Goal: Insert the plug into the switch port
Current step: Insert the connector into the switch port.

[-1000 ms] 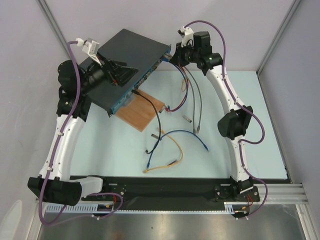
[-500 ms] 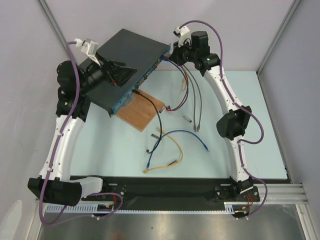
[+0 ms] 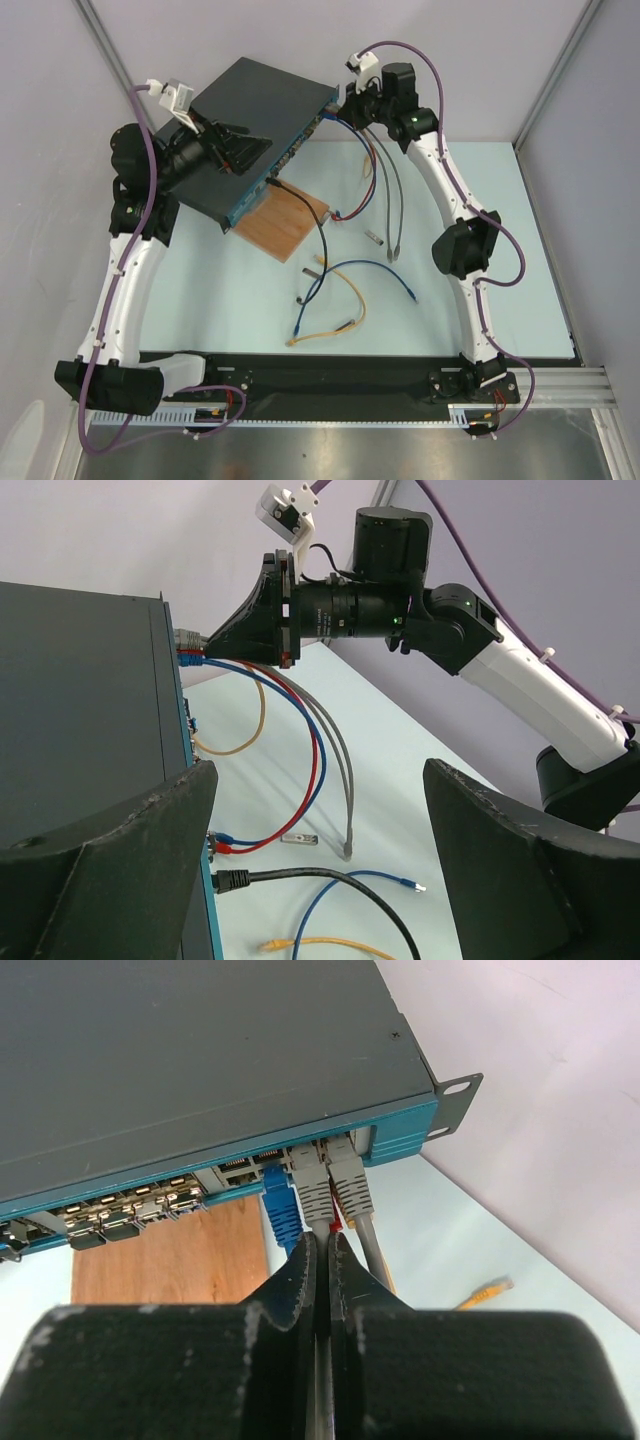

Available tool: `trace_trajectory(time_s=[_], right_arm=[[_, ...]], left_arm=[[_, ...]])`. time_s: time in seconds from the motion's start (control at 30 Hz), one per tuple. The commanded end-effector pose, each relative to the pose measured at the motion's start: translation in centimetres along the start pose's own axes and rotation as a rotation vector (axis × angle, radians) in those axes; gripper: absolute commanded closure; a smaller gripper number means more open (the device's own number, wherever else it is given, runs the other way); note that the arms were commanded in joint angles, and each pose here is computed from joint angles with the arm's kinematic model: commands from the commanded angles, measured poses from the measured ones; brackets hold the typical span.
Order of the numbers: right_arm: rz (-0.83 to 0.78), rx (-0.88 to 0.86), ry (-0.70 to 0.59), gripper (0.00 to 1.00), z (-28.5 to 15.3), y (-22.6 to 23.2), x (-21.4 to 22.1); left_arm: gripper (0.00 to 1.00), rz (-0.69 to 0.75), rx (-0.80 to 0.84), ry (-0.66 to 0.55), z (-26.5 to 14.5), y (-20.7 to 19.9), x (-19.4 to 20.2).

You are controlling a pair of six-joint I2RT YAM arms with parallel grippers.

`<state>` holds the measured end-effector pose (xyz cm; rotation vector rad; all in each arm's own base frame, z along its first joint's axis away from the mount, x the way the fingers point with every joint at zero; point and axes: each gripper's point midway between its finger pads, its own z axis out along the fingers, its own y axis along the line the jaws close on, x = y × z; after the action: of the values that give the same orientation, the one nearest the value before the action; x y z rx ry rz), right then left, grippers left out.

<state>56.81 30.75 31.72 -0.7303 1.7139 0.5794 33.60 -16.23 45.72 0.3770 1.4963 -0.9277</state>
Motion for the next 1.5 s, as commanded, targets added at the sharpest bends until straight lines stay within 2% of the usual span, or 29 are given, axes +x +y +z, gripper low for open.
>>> trace_trajectory(time_s=[0.0, 0.3, 0.4, 0.43, 0.53, 1.07, 1.3, 1.47], right_arm=[[-0.042, -0.168, -0.208, 1.00, 2.8, 5.0, -4.1], [-0.009, -0.117, -0.178, 1.00, 0.3, 2.0, -4.3], [-0.006, -0.106, -0.139, 0.94, -0.9, 1.3, -3.6], [-0.018, -0.103, -0.113, 0.88, -1.2, 1.2, -2.9], [-0.026, -0.086, -0.078, 0.85, -2.1, 0.6, -2.3], [0.015, -0.031, 0.078, 0.85, -5.9, -1.7, 1.4], [0.033, -0.045, 0.088, 1.00, -6.1, -1.6, 2.0], [0.039, -0.065, 0.051, 1.00, -4.7, -0.6, 1.0]], left_arm=[[0.11, 0.039, 0.021, -0.013, -0.9, -0.9, -0.6], [0.11, 0.040, 0.019, -0.016, -1.1, -1.1, -0.6], [0.11, 0.039, 0.018, -0.014, -1.1, -1.0, -0.5], [0.11, 0.038, 0.021, -0.012, -1.0, -1.0, -0.4], [0.11, 0.039, 0.021, -0.012, -1.0, -1.0, -0.4], [0.11, 0.038, 0.029, -0.012, -1.0, -1.2, -0.7], [0.11, 0.032, 0.034, -0.016, -0.6, -1.0, -0.8], [0.11, 0.038, 0.038, -0.010, -0.6, -1.2, -0.8]])
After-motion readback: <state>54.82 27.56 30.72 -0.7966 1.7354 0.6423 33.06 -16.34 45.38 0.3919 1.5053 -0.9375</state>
